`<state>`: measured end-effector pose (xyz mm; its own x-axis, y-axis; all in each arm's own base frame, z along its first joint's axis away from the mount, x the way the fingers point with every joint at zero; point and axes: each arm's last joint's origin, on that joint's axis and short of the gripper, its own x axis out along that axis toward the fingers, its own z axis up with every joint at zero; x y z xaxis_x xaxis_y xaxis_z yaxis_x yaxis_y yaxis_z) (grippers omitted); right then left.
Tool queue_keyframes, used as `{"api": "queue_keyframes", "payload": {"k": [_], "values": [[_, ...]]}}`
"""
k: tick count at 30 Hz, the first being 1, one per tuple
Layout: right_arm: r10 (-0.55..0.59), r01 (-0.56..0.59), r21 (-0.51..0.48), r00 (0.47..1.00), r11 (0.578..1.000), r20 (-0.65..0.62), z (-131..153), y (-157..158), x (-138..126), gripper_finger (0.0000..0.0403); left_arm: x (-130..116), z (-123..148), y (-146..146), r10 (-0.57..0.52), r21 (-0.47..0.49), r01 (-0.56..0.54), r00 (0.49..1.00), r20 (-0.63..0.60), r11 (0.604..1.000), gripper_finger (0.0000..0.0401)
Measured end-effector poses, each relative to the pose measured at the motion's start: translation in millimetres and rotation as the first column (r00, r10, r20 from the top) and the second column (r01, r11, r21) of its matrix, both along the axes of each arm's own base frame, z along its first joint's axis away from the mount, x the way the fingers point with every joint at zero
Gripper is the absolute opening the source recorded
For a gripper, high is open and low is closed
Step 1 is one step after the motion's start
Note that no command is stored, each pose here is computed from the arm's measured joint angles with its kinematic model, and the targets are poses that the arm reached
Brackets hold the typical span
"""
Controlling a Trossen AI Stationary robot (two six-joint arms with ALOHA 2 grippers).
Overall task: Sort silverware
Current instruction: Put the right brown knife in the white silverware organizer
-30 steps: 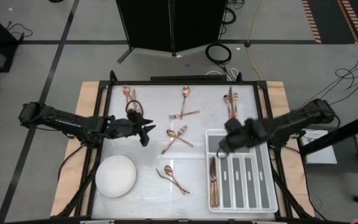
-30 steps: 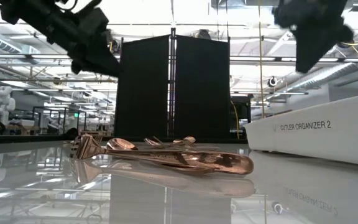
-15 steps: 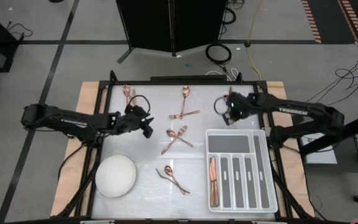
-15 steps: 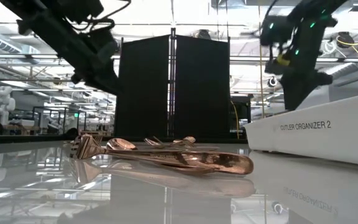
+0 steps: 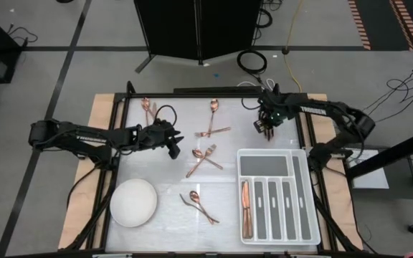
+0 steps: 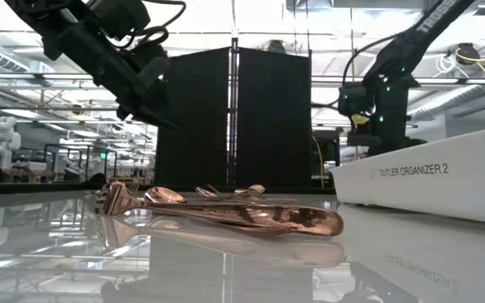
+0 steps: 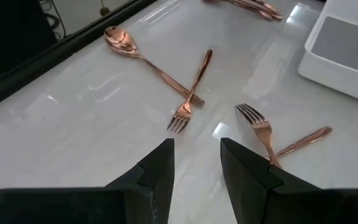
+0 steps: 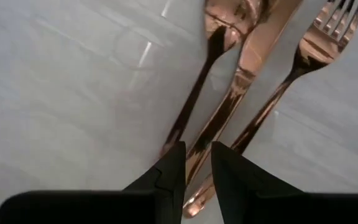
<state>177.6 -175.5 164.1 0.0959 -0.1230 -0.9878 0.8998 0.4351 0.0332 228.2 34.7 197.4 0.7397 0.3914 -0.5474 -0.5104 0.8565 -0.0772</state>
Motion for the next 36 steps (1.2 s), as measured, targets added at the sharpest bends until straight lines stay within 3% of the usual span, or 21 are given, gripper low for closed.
{"api": "queue_keyframes", "payload": {"k": [9,23,31,36], "values": [[-0.021,0.022,-0.025,1.000,0.999,0.015,-4.1,-17.3,1.8,0.0070,0.3,0.4,-0.2,-0.019,0.021,0.019,1.000,-0.007,1.000,0.0130],[-0.058,0.058,0.003,0.998,0.998,-0.018,-17.5,-28.6,-4.2,0.0107,0.4,0.2,-0.5,-0.032,0.011,0.032,0.999,-0.006,0.999,0.0130],[-0.065,0.066,0.025,0.997,0.998,-0.045,-30.4,-32.3,-1.0,0.0105,0.4,0.2,-0.5,-0.033,0.010,0.033,0.999,-0.006,0.999,0.0130],[-0.080,0.081,0.022,0.995,0.996,-0.052,-30.9,-32.2,-1.3,0.0070,0.4,0.2,-0.5,-0.033,0.010,0.034,0.999,-0.006,0.999,0.0130]]}}
